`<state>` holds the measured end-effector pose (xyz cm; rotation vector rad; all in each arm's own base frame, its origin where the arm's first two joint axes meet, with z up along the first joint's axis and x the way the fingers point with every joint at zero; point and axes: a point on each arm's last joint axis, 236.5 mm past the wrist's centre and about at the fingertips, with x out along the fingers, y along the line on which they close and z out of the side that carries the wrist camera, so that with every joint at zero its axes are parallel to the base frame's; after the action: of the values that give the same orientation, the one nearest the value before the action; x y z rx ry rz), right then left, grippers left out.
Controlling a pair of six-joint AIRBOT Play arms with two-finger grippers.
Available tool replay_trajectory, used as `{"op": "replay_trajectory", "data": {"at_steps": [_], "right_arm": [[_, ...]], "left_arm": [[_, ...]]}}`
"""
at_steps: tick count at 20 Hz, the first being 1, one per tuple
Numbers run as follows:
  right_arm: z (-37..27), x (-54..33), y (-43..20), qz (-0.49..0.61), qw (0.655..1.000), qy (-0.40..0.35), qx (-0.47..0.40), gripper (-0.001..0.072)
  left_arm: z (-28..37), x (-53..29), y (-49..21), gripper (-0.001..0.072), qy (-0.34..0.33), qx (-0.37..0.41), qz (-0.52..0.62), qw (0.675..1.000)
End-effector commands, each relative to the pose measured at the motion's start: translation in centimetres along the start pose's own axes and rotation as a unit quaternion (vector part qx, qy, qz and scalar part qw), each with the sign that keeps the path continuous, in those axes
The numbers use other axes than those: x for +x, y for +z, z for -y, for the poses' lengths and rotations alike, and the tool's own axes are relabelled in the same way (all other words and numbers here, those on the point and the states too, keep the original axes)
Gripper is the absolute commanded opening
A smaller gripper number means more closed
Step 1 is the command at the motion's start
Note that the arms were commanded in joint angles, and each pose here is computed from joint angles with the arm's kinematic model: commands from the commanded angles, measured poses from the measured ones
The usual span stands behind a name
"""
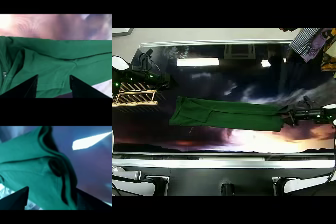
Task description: Fold the clothes and pants, and hang the long-sleeved shirts on hangers.
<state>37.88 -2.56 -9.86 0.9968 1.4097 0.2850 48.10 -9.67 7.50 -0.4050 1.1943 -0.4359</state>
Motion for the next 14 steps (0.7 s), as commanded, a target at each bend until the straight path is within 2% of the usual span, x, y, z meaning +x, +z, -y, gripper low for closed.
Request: {"op": "replay_trajectory", "data": {"at_steps": [1, 3, 4, 5, 6, 7, 8, 10, 14], "right_arm": [[0.7, 2.1, -2.0, -0.033, 0.999, -0.020, -0.002, 0.0595], [1.1, 2.1, -2.0, -0.033, 0.999, -0.026, -0.002, 0.0414], [1.1, 2.1, -2.0, -0.032, 0.999, -0.028, -0.003, 0.0273], [1.1, 2.1, -1.9, -0.030, 0.999, -0.027, -0.003, 0.0161], [0.9, 2.0, -1.8, -0.029, 0.999, -0.025, -0.003, 0.0076], [0.7, 1.8, -1.8, -0.026, 0.999, -0.025, -0.006, 0.0032], [0.3, 1.4, -1.7, -0.020, 0.999, -0.026, -0.005, 0.0032], [-0.8, 0.2, -1.4, -0.002, 0.999, -0.028, -0.016, 0.0032], [-3.5, -2.8, -1.0, 0.041, 0.998, -0.039, -0.011, 0.0032]], "left_arm": [[0.0, 0.0, 0.1, 0.0455, 0.000, 0.000, 0.003, 1.000], [0.0, 0.0, 0.1, 0.0455, 0.000, 0.000, 0.003, 1.000], [0.0, 0.0, 0.1, 0.0455, 0.000, 0.000, 0.003, 1.000], [0.0, 0.0, 0.1, 0.0454, 0.000, 0.000, 0.003, 1.000], [0.0, 0.0, 0.1, 0.0452, 0.000, 0.000, 0.003, 1.000], [0.0, 0.0, 0.1, 0.0449, 0.000, 0.000, 0.003, 1.000], [0.0, 0.0, 0.1, 0.0416, 0.000, 0.000, 0.003, 1.000], [0.0, 0.0, 0.1, 0.0014, 0.000, 0.001, 0.003, 1.000], [0.7, 1.5, -0.2, 0.0020, -0.007, -0.006, 0.000, 1.000]]}}
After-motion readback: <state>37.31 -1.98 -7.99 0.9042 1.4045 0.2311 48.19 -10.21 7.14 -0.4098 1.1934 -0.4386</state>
